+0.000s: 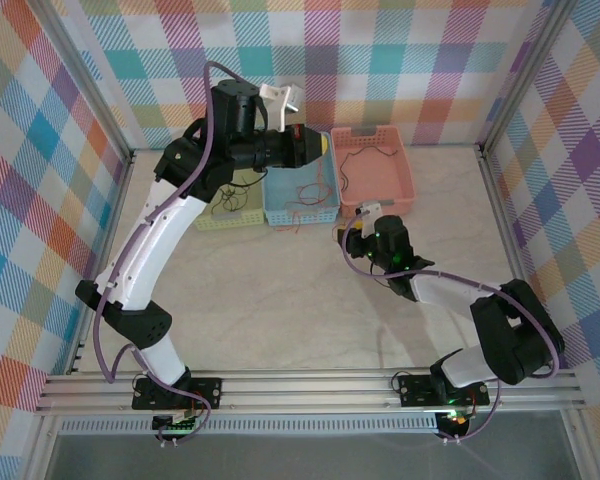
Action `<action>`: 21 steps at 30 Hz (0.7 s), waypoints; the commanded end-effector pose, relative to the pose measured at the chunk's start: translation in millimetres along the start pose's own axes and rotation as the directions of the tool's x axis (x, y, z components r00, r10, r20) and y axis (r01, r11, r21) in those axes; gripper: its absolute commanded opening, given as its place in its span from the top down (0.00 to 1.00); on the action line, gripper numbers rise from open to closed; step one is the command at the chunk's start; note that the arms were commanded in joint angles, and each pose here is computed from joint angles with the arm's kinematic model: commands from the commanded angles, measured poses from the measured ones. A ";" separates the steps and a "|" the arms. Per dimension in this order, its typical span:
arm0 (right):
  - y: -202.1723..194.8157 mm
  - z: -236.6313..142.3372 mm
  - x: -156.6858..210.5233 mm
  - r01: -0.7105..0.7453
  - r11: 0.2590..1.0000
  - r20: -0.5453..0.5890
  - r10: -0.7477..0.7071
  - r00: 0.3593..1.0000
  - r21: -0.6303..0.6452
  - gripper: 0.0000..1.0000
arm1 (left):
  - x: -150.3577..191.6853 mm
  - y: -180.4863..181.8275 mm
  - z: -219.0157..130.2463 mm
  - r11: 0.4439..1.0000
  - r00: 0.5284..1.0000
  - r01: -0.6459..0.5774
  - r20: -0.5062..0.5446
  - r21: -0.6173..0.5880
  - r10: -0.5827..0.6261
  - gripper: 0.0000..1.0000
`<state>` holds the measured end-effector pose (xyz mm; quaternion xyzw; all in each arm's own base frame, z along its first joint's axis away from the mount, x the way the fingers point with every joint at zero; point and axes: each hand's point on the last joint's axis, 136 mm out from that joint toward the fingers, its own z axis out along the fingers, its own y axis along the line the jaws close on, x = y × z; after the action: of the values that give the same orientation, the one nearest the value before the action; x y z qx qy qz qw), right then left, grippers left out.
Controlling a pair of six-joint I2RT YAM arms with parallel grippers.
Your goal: Untangle the cables
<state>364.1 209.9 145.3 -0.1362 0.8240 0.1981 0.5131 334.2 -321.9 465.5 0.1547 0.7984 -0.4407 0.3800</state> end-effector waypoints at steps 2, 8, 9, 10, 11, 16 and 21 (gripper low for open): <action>-21.6 -6.4 4.6 -0.001 0.995 -0.005 0.002 1.000 0.103 0.53 | -25.1 -3.2 -18.0 1.000 0.996 -0.008 0.090 -0.014 0.010 1.00; -9.8 -18.4 -2.7 -0.031 0.999 0.043 0.030 0.999 0.011 0.42 | -41.6 25.4 -9.2 0.996 0.993 0.005 0.122 -0.085 0.005 1.00; -7.1 -22.6 -5.9 -0.037 0.999 0.050 0.038 0.998 -0.002 0.41 | -44.6 35.0 -5.2 0.994 0.992 0.014 0.123 -0.108 -0.001 1.00; -6.0 -26.4 -7.7 -0.042 0.999 0.055 0.042 0.998 -0.007 0.40 | -46.7 43.9 -0.6 0.991 0.992 0.020 0.124 -0.130 -0.003 1.00; -6.2 -31.4 -10.5 -0.047 0.999 0.066 0.048 0.997 -0.006 0.39 | -50.6 52.5 4.3 0.989 0.991 0.023 0.130 -0.145 -0.004 1.00; -5.2 -51.9 -3.1 -0.073 0.997 0.080 0.074 0.994 -0.020 0.35 | -72.4 97.2 25.9 0.977 0.984 0.069 0.173 -0.202 -0.033 1.00; 2.5 -67.0 -1.5 -0.068 0.994 0.145 0.079 0.986 -0.081 0.30 | -90.7 122.8 47.5 0.976 0.978 0.086 0.206 -0.199 -0.044 1.00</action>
<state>316.3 178.4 169.0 -0.1095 0.7933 0.2359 0.5505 481.2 -288.8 426.7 0.0509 0.8191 -0.3696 0.4358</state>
